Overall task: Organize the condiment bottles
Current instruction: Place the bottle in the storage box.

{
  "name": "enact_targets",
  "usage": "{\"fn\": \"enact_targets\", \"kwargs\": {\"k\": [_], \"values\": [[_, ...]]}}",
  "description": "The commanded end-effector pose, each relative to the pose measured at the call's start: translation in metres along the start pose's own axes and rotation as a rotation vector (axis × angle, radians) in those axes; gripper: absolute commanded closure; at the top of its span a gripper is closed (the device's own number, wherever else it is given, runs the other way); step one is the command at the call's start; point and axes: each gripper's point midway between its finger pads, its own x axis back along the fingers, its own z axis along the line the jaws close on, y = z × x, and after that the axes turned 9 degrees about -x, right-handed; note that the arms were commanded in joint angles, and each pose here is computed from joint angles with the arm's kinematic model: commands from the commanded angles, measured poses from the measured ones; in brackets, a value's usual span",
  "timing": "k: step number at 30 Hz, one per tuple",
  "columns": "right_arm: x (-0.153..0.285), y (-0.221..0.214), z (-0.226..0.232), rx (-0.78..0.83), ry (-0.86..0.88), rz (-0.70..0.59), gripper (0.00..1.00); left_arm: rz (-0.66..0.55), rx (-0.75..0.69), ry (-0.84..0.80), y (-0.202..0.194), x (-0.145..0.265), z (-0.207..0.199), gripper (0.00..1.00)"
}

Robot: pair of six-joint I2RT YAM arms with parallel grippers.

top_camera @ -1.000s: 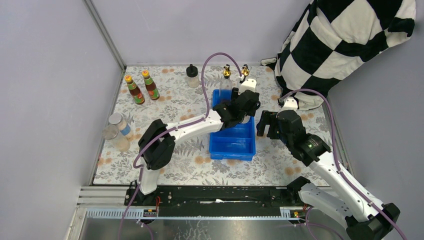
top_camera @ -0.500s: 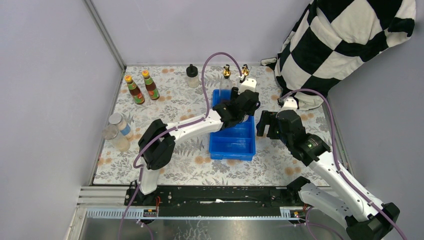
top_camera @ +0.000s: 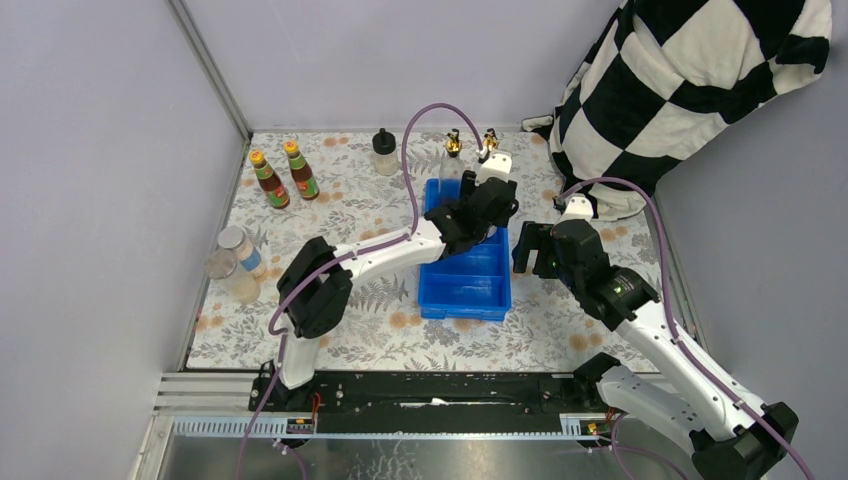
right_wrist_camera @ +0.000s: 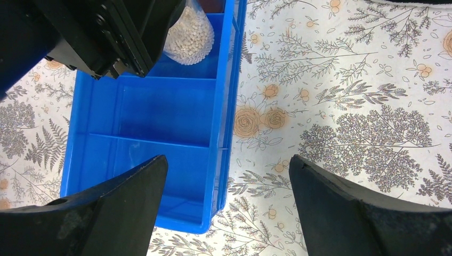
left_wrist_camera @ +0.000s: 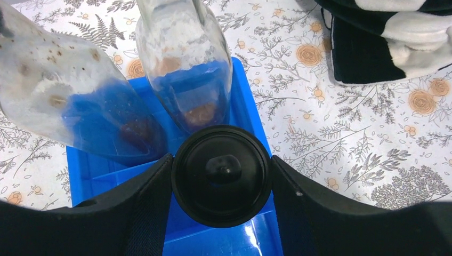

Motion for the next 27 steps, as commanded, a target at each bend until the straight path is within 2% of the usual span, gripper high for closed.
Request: {"fn": "enact_targets", "kwargs": {"k": [1,11,24,27], "values": [[-0.002,0.001,0.004,0.016,0.019,-0.005,0.09,-0.047,0.039,0.001,0.006,-0.007,-0.001,0.42],[-0.003,-0.001,0.003,0.016,0.018,-0.005,0.09,-0.012,0.068,-0.043,-0.014,0.007,-0.009,0.42],[-0.003,-0.003,0.002,0.018,0.016,0.000,0.09,-0.036,0.053,-0.069,-0.032,-0.014,-0.027,0.41],[-0.004,-0.004,0.002,0.017,0.016,0.002,0.09,-0.001,0.044,-0.051,-0.040,-0.018,-0.027,0.32]]}}
